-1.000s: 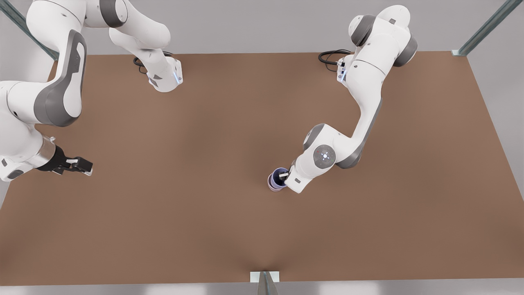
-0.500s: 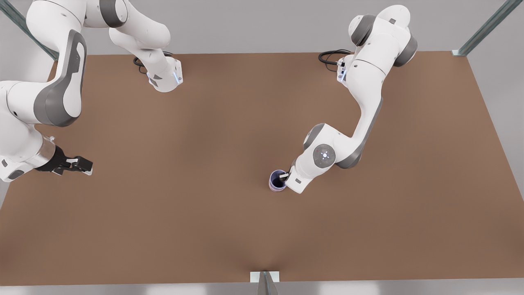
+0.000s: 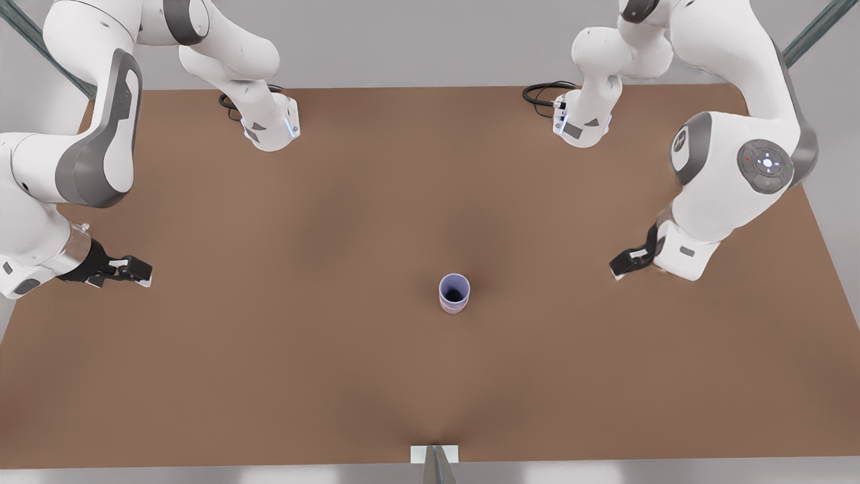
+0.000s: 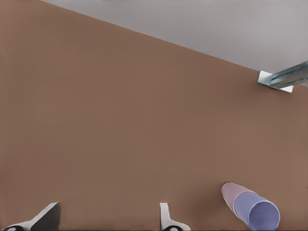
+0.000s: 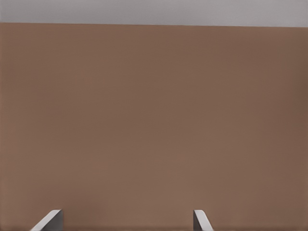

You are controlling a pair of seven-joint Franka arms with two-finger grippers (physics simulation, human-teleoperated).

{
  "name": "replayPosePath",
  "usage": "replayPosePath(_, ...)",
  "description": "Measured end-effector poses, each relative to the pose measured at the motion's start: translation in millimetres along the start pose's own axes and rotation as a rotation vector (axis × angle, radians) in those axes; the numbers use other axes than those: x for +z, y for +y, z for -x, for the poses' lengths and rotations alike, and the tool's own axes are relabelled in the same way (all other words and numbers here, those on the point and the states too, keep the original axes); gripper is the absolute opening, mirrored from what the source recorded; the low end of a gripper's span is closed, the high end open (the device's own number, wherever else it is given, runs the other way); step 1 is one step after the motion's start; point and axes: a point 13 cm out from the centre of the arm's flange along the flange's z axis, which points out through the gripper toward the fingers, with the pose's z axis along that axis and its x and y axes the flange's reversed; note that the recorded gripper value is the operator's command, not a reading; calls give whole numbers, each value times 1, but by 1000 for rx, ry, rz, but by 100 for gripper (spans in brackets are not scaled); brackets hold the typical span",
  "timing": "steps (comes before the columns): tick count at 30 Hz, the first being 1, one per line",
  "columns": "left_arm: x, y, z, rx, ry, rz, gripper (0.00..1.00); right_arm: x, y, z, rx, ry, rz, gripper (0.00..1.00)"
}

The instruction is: Stack the cups, with the pink cup at the bottom and the purple cup at the top

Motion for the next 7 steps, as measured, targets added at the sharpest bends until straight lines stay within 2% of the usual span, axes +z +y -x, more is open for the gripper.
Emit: replayPosePath(7, -18, 16, -22, 196, 34, 69, 100, 0, 0, 0, -3, 1, 0, 100)
